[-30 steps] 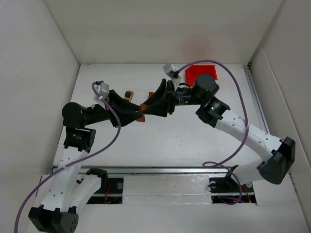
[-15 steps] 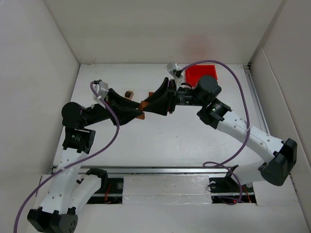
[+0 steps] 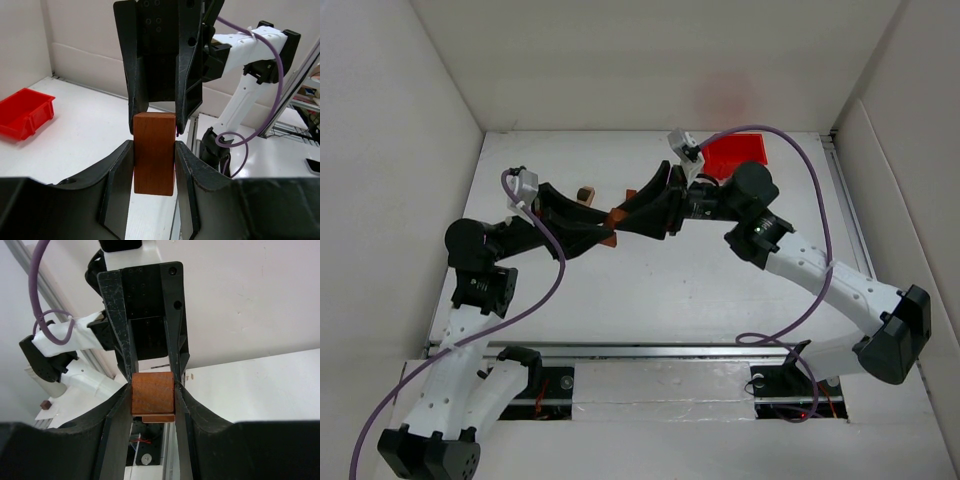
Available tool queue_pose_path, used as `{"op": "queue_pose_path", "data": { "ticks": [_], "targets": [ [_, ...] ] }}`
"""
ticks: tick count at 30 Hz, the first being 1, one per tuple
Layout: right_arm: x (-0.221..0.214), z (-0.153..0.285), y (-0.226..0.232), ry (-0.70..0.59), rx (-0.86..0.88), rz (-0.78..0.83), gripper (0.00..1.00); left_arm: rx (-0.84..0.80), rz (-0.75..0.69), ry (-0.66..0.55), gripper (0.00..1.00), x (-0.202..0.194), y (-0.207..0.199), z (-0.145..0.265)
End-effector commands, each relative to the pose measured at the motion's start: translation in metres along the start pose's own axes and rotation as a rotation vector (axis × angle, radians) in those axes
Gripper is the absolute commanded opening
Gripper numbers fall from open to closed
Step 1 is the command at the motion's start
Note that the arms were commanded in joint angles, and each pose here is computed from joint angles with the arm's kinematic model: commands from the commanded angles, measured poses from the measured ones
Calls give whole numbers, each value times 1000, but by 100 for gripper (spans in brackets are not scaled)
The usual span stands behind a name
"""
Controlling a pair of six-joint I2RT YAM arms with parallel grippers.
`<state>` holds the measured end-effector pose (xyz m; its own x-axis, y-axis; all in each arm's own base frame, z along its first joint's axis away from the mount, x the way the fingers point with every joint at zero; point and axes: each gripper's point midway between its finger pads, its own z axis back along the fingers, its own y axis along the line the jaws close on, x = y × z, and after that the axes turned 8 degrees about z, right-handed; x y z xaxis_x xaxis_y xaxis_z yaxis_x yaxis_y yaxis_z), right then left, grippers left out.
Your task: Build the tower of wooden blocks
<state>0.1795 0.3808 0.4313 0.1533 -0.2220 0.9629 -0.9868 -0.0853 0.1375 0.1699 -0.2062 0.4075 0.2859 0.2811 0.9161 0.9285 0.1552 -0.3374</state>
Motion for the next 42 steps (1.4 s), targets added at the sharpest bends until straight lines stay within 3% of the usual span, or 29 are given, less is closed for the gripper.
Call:
{"op": "queue_pose_path", "data": {
  "ticks": [1,3,5,7,10,14,17,19,23,27,28,31,32,33,35,42],
  "targets": [
    [18,5,18,-52,74,42,0,-82,-86,-37,0,14,-22,1],
    [20,7,17,-60,77,47,12,-93,-84,-30,0,13,-23,1],
    [24,7,20,-78,86,52,45,-96,-82,-30,0,13,-24,1],
    [28,9,19,-95,84,55,60,-101,-86,-31,0,13,-25,2],
    [29,7,19,-98,98,47,65,-100,-83,-32,0,13,-26,2],
    [31,7,17,-104,100,51,64,-97,-83,-33,0,13,-25,2],
    [32,11,13,-106,80,55,90,-50,-99,-53,0,19,-15,0],
    [23,19,-6,-93,8,55,100,17,-89,-61,0,24,-5,-1],
    [20,62,-42,-85,-200,87,100,282,-132,-117,0,45,39,5],
    [26,118,-71,-96,-474,147,100,588,-117,-136,0,55,112,17],
    [16,131,-78,-44,-543,152,100,627,-130,-129,0,56,125,19],
    [13,158,-84,-1,-704,186,100,793,-147,-60,0,56,184,23],
    [6,167,-83,14,-740,185,100,932,-149,38,0,41,237,31],
    [-3,170,-87,26,-756,171,100,936,-143,46,0,47,232,31],
    [-10,175,-80,25,-759,168,100,993,-181,183,0,28,271,35],
    [-66,194,-76,73,-786,91,100,1055,-190,338,0,10,340,41]
  ]
}}
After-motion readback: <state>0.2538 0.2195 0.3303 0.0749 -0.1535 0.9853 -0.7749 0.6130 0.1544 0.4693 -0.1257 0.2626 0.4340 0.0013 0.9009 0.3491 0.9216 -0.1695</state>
